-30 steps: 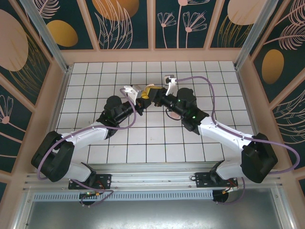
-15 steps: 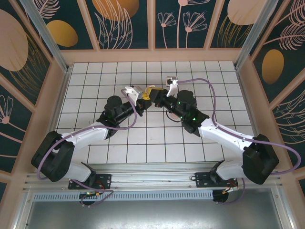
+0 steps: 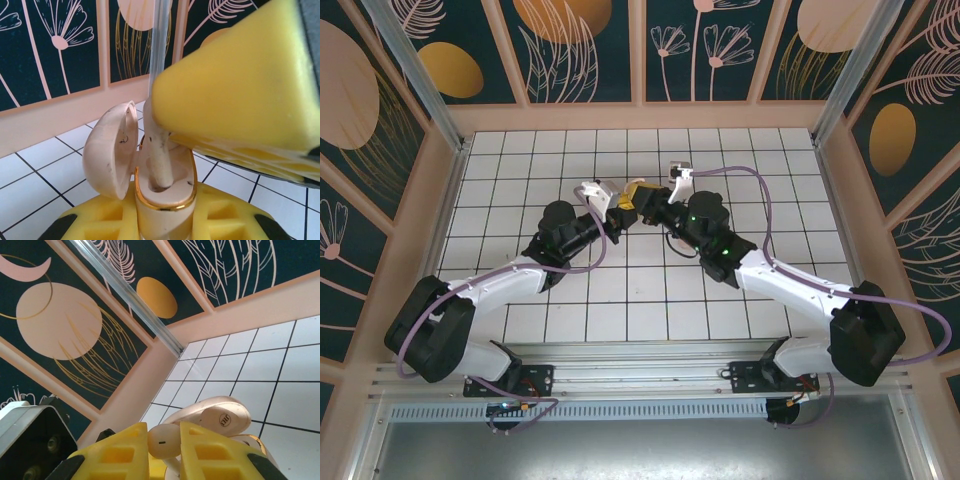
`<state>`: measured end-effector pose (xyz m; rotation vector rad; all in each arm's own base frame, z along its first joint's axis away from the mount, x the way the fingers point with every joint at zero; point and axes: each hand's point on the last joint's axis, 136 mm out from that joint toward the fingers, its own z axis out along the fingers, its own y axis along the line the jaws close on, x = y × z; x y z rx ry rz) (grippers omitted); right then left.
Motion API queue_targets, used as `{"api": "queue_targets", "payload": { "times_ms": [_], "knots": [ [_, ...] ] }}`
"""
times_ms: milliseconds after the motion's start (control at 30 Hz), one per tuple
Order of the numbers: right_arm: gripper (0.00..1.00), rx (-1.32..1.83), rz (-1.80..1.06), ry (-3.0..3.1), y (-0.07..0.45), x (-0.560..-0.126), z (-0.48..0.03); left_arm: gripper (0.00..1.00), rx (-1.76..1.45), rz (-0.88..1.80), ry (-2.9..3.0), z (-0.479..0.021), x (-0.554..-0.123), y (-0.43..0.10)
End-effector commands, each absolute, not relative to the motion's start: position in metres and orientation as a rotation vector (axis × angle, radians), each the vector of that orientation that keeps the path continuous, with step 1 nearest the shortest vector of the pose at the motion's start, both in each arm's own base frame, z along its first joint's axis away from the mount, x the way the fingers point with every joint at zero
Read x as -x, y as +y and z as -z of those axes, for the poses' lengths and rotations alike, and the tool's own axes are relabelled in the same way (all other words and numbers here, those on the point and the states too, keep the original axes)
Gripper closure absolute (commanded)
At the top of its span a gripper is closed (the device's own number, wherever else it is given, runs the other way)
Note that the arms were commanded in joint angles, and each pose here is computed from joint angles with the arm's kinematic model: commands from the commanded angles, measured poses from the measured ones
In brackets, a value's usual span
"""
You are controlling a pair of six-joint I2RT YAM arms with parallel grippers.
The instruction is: Insert the wireless bluetooth earbuds into the charging case
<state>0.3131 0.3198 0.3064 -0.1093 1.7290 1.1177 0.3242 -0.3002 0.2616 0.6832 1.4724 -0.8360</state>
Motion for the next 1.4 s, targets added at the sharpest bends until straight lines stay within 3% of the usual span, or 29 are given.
{"api": "queue_targets", "payload": {
  "times_ms": [0,1367],
  "knots": [
    [0.82,0.022,-0.918,1.936,0.299,-0.321,-0.246,0.86,-0.687,0.845,1.132,-0.349,-0.297,-0.294],
    [0.81,0.148,-1.009,1.864,0.300,-0.293,-0.260,0.86,-0.684,0.809,1.107,-0.351,-0.294,-0.293]
  ]
}}
